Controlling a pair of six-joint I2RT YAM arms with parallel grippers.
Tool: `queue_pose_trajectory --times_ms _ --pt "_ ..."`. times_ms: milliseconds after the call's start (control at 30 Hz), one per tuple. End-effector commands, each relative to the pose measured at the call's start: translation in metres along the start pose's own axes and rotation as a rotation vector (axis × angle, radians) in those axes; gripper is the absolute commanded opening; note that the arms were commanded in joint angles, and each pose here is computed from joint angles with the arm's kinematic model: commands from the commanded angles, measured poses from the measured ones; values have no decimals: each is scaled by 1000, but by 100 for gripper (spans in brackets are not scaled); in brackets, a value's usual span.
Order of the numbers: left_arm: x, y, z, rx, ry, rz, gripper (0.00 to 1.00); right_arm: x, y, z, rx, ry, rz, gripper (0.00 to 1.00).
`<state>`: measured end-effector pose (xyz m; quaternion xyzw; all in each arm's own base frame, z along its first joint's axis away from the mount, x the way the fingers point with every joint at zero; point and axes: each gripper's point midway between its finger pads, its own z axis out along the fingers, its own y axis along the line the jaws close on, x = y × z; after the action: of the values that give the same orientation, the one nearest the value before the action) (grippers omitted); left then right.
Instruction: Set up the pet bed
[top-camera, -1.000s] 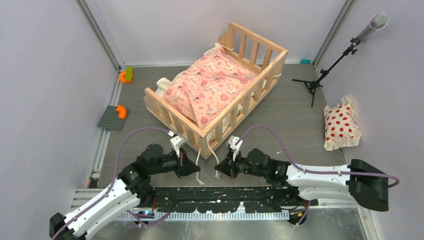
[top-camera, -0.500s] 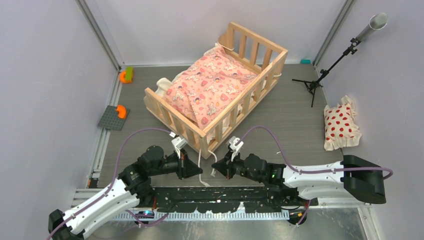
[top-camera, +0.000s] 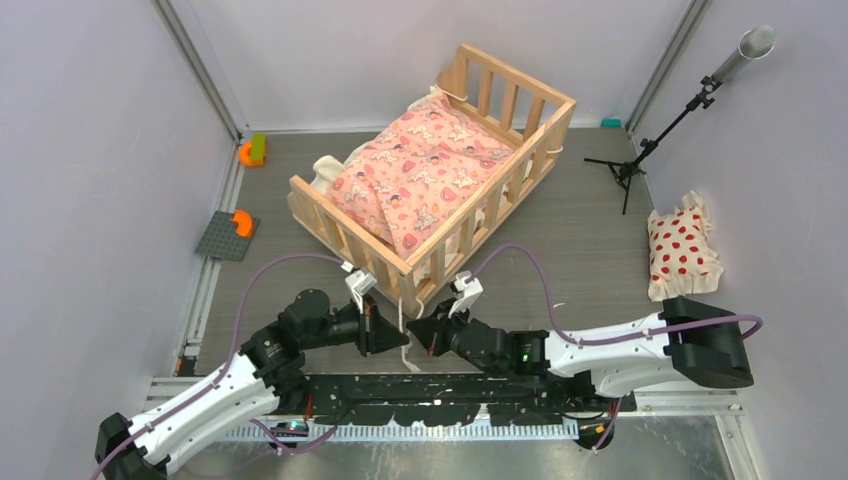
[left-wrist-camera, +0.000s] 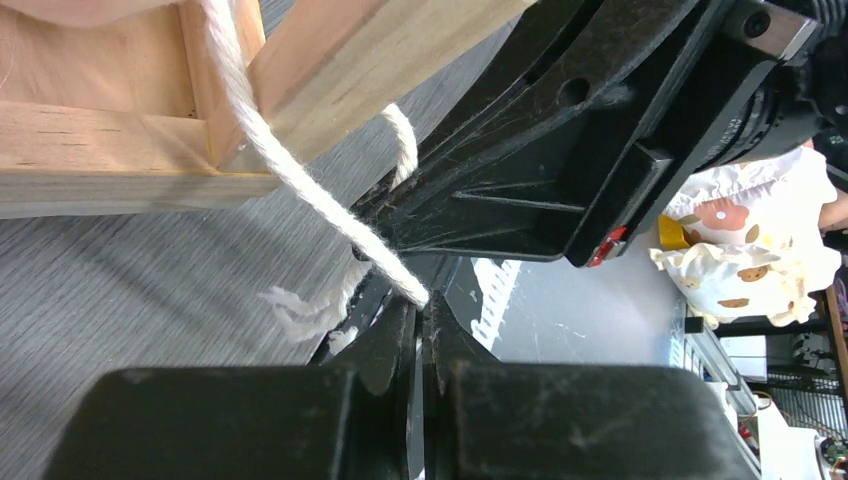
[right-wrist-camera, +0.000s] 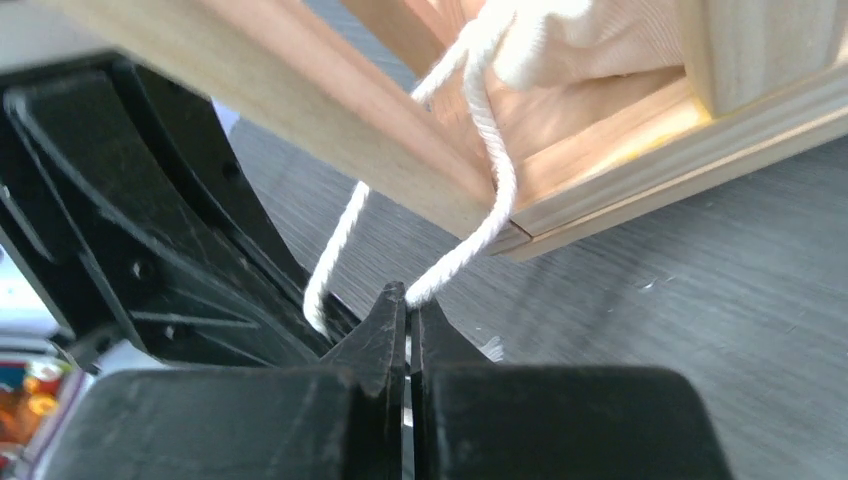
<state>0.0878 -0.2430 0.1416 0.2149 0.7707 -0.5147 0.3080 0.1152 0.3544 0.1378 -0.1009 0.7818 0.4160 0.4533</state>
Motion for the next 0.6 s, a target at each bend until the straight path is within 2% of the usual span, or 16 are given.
queue_pose_trajectory --times_ms 0,167,333,567 --pt "-17 -17 1 61 -47 21 0 -13 -1 4 134 -49 242 1" --pt "-19 -17 2 59 -57 24 2 -5 2 3 163 7 331 1" --pt "-19 -15 3 57 -61 20 3 6 -10 2 236 24 427 1" --pt "-21 -16 5 67 -75 23 3 16 -8 7 250 35 577 1"
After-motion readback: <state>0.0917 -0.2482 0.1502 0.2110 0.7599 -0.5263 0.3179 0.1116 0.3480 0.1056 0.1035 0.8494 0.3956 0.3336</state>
